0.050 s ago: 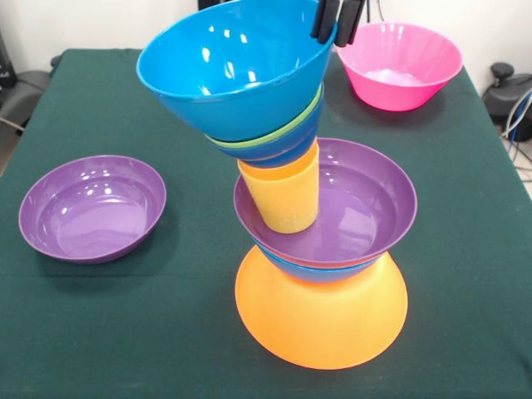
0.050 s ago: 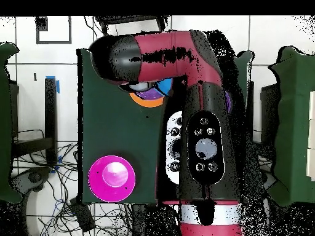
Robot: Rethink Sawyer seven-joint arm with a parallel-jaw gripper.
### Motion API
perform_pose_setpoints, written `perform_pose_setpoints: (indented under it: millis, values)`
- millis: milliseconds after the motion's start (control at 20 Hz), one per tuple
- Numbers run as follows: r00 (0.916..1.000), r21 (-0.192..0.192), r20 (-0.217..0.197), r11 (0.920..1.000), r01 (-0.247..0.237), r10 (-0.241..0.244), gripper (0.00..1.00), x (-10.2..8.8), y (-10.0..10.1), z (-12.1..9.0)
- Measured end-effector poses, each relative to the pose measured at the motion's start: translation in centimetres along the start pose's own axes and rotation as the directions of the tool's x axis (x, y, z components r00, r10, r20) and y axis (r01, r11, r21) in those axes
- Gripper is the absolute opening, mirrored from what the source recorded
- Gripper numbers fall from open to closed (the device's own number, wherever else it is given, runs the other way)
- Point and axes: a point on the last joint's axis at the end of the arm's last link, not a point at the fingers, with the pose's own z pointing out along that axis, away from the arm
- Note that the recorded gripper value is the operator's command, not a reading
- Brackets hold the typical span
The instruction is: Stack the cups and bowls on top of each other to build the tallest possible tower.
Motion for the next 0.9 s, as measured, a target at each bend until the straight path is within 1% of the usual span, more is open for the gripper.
perform_pose_setpoints:
  millis: [450, 900]
  values:
    - [1.0, 0.004, -0.005, 1.0, 0.0, 0.0, 0.0, 0.2, 0.1, 0.1]
    - [0.9999, -0.023, -0.014, 0.9997, -0.005, 0.005, 0.0, 0.2, 1.2, 0.2]
